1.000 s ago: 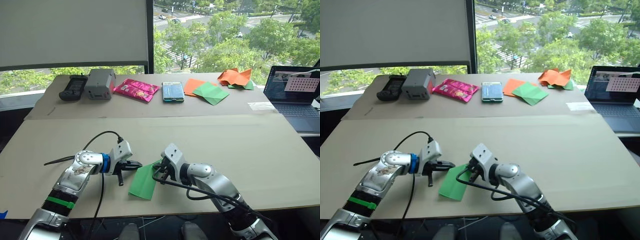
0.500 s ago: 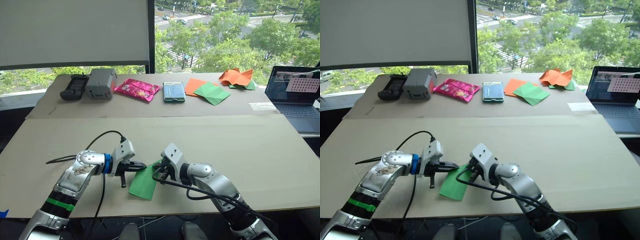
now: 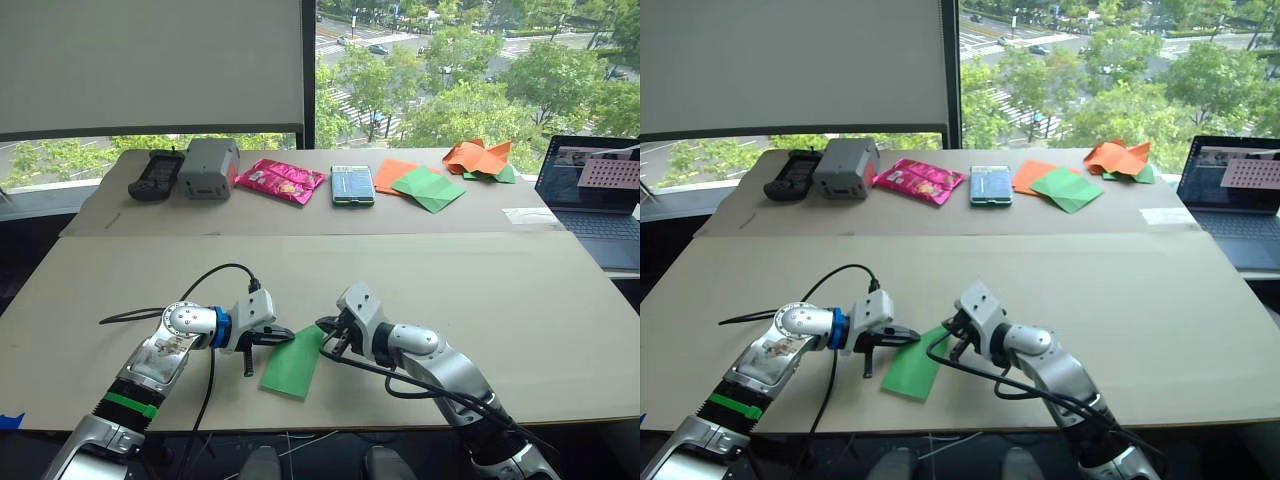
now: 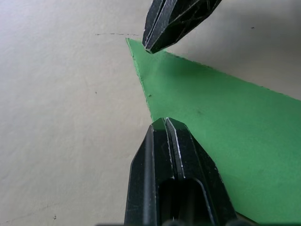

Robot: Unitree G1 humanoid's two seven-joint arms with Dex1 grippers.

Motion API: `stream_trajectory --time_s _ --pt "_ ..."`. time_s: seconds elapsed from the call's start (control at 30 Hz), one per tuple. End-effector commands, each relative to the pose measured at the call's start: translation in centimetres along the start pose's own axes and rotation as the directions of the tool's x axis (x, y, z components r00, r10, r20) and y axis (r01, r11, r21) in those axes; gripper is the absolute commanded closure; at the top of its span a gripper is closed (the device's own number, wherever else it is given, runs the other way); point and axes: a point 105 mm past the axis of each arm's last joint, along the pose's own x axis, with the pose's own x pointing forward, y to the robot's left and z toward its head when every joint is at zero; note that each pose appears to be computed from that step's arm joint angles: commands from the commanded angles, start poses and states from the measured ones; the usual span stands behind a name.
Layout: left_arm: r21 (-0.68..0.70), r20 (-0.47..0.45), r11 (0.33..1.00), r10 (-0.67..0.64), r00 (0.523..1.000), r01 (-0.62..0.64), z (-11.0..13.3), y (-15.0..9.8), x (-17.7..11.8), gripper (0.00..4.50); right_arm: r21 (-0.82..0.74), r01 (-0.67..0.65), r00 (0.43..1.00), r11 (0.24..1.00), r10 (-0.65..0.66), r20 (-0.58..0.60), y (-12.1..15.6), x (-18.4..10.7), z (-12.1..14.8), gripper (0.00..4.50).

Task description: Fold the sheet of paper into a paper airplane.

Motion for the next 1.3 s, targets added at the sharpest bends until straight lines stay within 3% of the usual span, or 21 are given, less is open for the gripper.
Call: stream_trajectory --time_s 0.03,0.27,0.43,0.67,1.3 --pt "-0.040 -0.074 0.999 -0.024 0.997 0.021 -2.0 -0.9 0.6 4.46 -0.020 0.005 1.000 1.000 -0.005 0.004 -0.2 0.2 -0.4 4.50" --pt "-0.026 -0.072 0.999 -0.021 0.997 0.019 -1.8 -0.9 0.5 4.46 -0.012 0.032 0.996 0.999 -0.033 -0.084 -0.8 0.4 -3.0 4.50" --pt "-0.022 -0.078 0.999 -0.027 0.997 0.025 -1.8 -1.0 0.5 4.46 0.000 0.053 0.996 0.999 -0.053 -0.072 -1.2 0.4 -3.2 4.50" --pt "-0.017 -0.081 1.000 -0.027 0.996 0.025 -1.8 -1.0 0.5 4.46 0.018 -0.101 0.993 0.995 0.102 -0.060 2.3 -0.4 -3.4 4.50" --pt "-0.021 -0.098 0.999 -0.041 0.994 0.039 -1.8 -1.6 0.3 4.46 0.058 -0.239 0.963 0.969 0.244 -0.115 6.2 -0.9 -4.8 4.50"
